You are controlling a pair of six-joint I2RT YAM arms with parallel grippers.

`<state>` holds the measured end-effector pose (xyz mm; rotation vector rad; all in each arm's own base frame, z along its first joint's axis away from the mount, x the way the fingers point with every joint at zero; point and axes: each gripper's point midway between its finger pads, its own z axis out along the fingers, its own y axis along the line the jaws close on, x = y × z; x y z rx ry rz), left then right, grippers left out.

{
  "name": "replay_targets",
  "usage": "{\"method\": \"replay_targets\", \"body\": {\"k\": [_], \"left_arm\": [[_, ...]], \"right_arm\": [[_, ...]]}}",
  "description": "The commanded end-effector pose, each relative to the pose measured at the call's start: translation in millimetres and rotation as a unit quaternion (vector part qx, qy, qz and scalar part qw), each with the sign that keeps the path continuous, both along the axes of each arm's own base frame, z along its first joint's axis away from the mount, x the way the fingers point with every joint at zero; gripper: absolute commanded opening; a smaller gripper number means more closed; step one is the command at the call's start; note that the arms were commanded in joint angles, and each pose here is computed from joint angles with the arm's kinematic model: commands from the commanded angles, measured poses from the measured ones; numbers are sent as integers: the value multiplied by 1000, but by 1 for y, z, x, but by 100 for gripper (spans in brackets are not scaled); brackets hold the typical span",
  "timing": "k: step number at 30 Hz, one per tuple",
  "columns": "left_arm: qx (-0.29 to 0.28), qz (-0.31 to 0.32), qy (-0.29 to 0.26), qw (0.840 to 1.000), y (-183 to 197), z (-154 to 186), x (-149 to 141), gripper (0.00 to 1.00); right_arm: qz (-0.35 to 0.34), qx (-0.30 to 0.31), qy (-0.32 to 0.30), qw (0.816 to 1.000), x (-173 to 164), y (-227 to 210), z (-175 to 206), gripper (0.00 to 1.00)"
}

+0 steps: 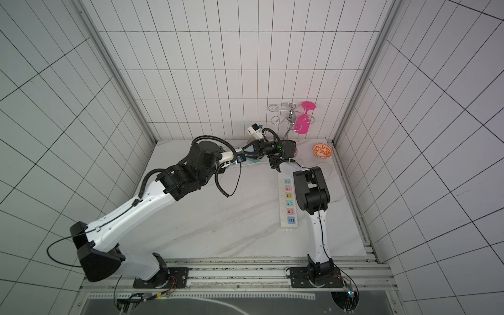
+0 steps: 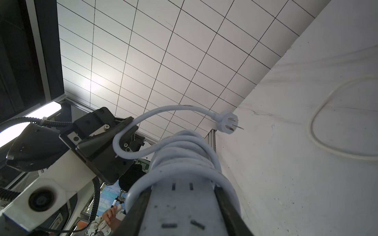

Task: Wrap the cord around the power strip
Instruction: Wrap the power cord around the power strip.

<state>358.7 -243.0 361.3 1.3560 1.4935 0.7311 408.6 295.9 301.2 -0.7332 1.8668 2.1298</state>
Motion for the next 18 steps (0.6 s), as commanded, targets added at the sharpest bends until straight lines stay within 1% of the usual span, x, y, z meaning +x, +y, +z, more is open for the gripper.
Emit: {"method": "replay_targets", "body": {"k": [1, 5, 7, 9, 11, 14, 18], "left_arm": [[-82, -31, -41, 995, -30, 45, -13, 0], [-100, -18, -39, 994, -44, 39, -10, 0], [-113, -3, -37, 993, -50, 37, -4, 0], [-129, 21, -40, 991, -52, 38, 4, 2], [-146, 51, -46, 987, -51, 40, 13, 3], [-177, 78, -41, 980, -49, 44, 24, 4], [-217, 105, -45, 969, -42, 58, 33, 4]], "right_arm": [[7, -17, -112, 994, -1, -19, 2, 0], [-17, 9, -131, 991, 9, -30, 26, 0], [-21, 18, -144, 989, 7, -31, 38, 0], [-24, 26, -156, 987, 0, -33, 50, 0], [-30, 35, -170, 984, -8, -37, 61, 0], [-47, 48, -186, 980, -19, -47, 79, 0], [-99, 52, -217, 970, -20, -60, 103, 0]]}}
